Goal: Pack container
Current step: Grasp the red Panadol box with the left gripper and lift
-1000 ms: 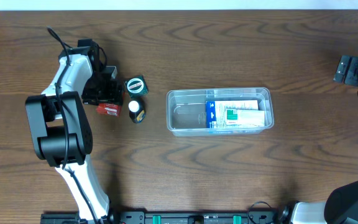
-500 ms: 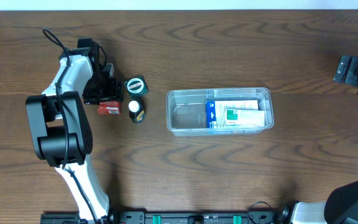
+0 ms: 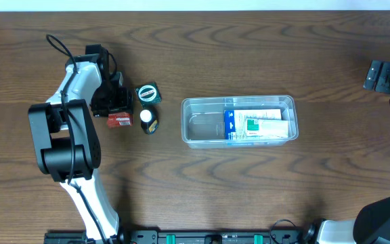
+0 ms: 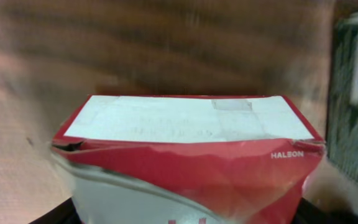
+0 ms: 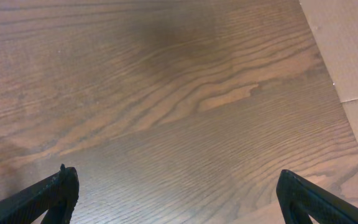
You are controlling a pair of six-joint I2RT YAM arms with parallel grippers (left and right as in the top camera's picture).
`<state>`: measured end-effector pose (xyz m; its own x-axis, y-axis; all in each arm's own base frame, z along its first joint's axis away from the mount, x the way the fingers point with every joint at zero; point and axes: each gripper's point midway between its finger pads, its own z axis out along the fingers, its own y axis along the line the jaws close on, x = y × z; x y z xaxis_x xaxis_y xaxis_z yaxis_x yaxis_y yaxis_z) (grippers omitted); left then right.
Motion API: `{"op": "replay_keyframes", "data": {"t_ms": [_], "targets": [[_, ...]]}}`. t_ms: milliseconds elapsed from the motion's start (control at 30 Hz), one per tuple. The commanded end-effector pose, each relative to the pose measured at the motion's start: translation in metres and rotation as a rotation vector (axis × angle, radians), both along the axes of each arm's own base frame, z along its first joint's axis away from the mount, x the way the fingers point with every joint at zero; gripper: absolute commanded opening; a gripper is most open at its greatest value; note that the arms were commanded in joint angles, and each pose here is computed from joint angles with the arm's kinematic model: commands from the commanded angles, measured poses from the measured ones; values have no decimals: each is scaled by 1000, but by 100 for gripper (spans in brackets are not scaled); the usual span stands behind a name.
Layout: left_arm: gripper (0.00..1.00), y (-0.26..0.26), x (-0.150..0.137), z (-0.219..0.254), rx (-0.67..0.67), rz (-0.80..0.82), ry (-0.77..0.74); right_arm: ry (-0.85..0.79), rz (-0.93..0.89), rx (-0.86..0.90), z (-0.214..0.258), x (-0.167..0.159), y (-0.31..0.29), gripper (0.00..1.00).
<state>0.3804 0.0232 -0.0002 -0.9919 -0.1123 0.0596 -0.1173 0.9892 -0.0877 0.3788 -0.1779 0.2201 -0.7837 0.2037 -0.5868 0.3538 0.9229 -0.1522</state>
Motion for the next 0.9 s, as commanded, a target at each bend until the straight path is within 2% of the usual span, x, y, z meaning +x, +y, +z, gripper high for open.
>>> {"op": "replay_keyframes", "data": {"t_ms": [0,200,333,767,867], "targets": [[70,-1,0,10,2,25,5,-3,-15,8,-1,0,-2,99],[70,-3,0,45,-8,58,9,-2,-16,8,-1,0,-2,99],[70,-14,1,76,-74,61,-15,-2,-16,8,-1,0,-2,99],[70,-80,-4,197,-467,27,-255,-2,-16,8,-1,0,-2,99],[70,-95,-9,216,-511,-8,-292,-2,-16,8,-1,0,-2,99]]}}
